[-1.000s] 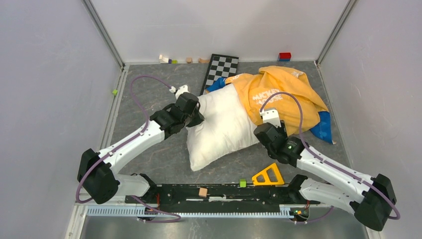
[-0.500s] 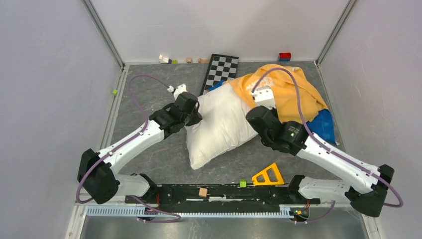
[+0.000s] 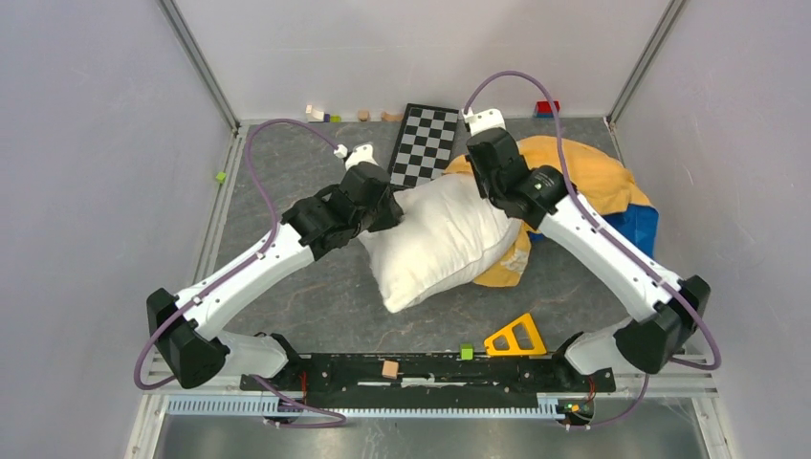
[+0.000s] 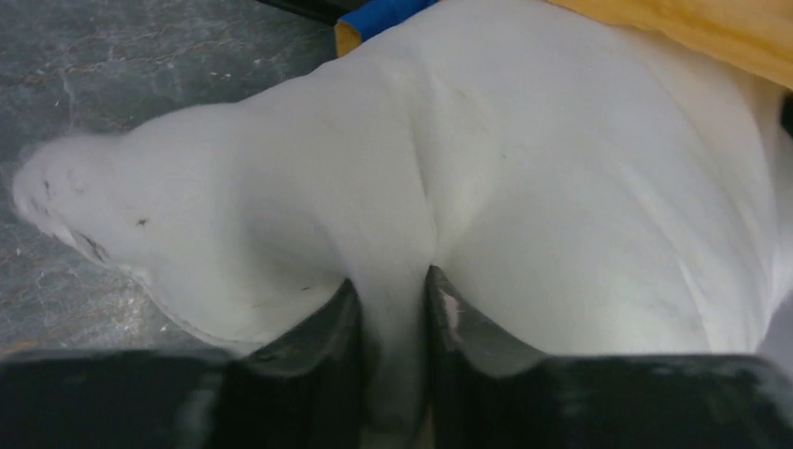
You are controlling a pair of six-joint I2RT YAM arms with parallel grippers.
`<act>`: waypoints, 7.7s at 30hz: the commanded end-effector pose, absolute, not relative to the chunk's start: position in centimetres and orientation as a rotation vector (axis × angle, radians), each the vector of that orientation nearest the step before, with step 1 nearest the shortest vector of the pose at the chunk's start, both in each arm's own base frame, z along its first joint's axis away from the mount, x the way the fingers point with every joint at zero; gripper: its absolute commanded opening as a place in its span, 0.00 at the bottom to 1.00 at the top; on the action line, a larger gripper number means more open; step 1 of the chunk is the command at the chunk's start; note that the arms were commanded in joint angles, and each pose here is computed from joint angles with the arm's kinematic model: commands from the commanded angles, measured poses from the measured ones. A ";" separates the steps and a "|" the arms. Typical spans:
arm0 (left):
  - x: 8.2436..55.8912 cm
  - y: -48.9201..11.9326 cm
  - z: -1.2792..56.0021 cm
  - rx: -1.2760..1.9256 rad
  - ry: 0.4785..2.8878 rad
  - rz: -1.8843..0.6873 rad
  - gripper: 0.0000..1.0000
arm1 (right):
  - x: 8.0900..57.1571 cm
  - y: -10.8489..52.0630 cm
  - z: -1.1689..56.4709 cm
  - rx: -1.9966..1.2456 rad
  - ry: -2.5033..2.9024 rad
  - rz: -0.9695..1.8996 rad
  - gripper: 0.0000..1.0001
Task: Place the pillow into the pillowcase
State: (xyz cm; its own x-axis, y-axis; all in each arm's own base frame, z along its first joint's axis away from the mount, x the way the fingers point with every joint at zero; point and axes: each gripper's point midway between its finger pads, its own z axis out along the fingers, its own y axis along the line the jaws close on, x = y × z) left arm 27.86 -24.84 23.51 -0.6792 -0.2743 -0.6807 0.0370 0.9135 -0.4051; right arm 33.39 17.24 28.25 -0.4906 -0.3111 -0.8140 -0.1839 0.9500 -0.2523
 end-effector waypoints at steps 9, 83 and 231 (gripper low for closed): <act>23.0 -25.2 32.4 0.229 2.183 -0.687 1.00 | 42.7 21.1 22.5 -0.361 2.175 0.079 0.00; 34.6 -27.2 25.9 -0.473 2.240 -1.175 0.02 | 37.3 6.0 17.6 -0.099 1.975 -0.119 0.80; 32.5 -22.5 15.4 -0.593 2.236 -0.770 0.02 | 20.6 36.1 27.3 -0.846 1.821 0.274 0.00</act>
